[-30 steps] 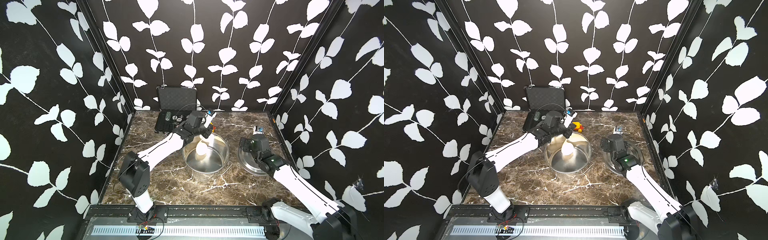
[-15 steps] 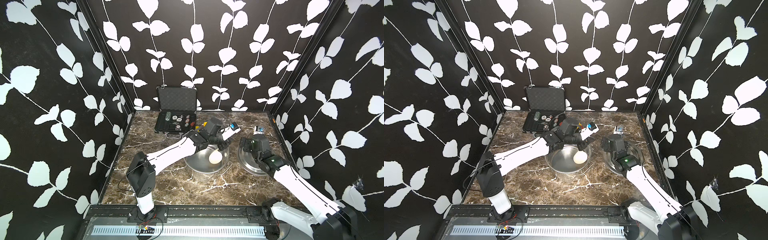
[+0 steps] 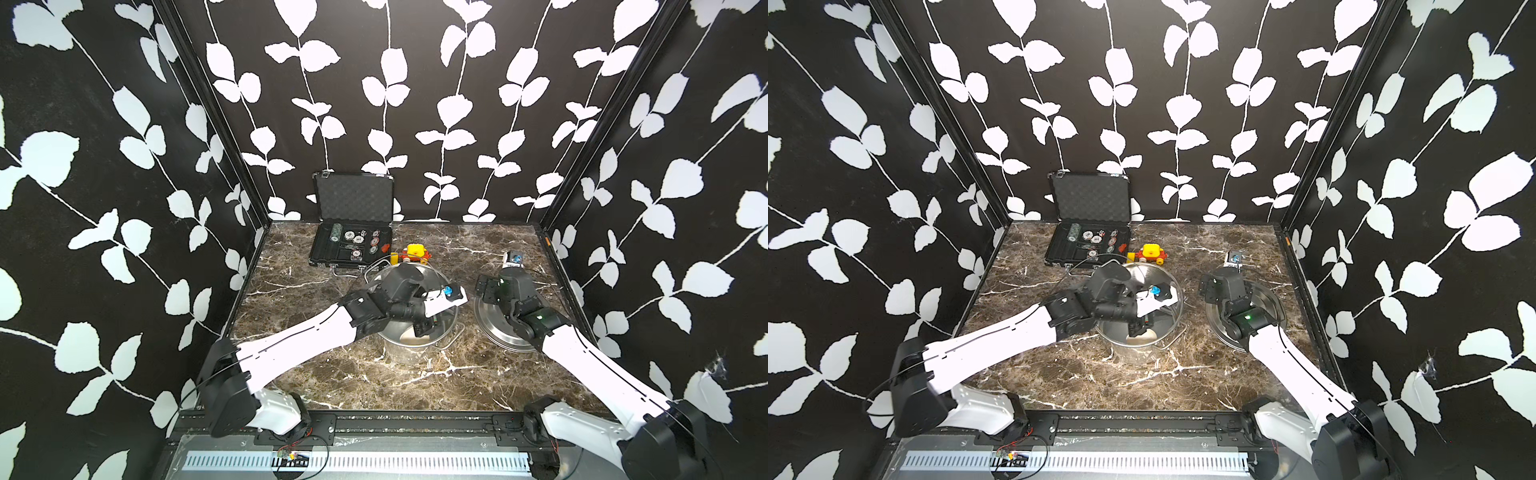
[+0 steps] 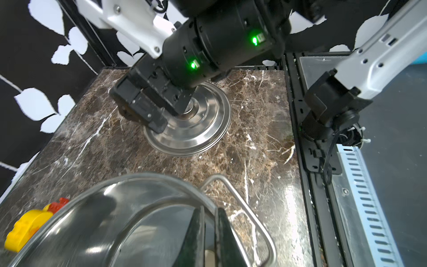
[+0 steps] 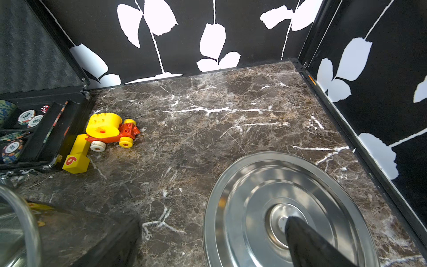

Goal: Stir the soup with a spoon
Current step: Stir the soup in the pan with a stick.

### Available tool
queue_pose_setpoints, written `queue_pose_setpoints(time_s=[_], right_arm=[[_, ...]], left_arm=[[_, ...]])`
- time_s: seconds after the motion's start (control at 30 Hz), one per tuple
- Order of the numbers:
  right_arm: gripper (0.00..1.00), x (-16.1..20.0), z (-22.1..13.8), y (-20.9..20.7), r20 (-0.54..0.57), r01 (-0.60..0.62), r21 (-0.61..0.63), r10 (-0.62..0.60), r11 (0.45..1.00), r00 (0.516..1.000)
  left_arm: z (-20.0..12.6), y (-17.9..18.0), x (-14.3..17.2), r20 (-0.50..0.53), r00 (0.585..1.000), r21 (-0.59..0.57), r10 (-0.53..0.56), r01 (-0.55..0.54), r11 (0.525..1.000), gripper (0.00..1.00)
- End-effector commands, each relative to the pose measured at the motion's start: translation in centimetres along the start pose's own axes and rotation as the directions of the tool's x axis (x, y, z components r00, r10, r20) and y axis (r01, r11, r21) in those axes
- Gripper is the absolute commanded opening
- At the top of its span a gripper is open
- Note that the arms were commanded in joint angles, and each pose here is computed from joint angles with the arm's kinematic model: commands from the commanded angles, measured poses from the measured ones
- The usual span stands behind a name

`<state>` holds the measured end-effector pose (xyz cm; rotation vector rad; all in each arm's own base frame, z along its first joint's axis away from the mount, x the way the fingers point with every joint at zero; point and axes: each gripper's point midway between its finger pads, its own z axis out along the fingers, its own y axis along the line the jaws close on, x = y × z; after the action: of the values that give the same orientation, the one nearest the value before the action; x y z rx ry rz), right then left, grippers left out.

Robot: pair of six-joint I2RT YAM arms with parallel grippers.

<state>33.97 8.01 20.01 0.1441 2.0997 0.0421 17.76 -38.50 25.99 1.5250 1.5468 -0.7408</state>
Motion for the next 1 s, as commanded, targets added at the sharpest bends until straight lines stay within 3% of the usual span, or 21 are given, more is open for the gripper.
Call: queue_pose_setpoints(time_s=[0.0, 0.13, 0.27, 0.5, 0.7, 0.8, 0.97], right_arm=[[0.99, -1.5, -0.2, 0.4, 0.041, -0.028, -0.015, 0.028, 0.999, 0.999], [0.99, -1.5, -0.2, 0.3, 0.043, -0.025, -0.013, 0.026, 1.000, 0.999], [0.99, -1.5, -0.1, 0.5, 0.040, -0.030, -0.019, 0.031, 0.999, 0.999], [0.99, -1.5, -0.4, 0.2, 0.044, -0.028, -0.015, 0.029, 0.999, 0.999], [0.99, -1.4, -0.8, -0.2, 0.051, -0.022, 0.000, 0.022, 1.000, 0.998], [0.99, -1.2, -0.7, -0.3, 0.051, -0.022, 0.000, 0.022, 1.000, 0.998], [0.99, -1.0, -0.6, -0.3, 0.046, -0.013, -0.001, 0.013, 1.000, 0.999]], left_arm=[[-1.4, 0.6, 1.1, -0.011, 1.000, -0.074, 0.000, 0.000, 0.997, 0.00], [-2.7, 2.5, 2.7, -0.012, 0.998, -0.152, -0.062, 0.059, 0.987, 0.00], [-4.6, 5.8, 3.7, 0.049, 0.990, -0.253, -0.135, 0.143, 0.957, 0.00], [-7.3, 11.8, 5.4, 0.087, 0.970, -0.449, -0.226, 0.240, 0.860, 0.00], [-8.4, 16.1, 5.6, 0.095, 0.966, -0.558, -0.240, 0.251, 0.791, 0.00], [-8.0, 17.5, 4.6, 0.092, 0.971, -0.561, -0.222, 0.234, 0.794, 0.00], [-5.3, 18.5, 2.8, 0.082, 0.981, -0.481, -0.176, 0.193, 0.855, 0.00]])
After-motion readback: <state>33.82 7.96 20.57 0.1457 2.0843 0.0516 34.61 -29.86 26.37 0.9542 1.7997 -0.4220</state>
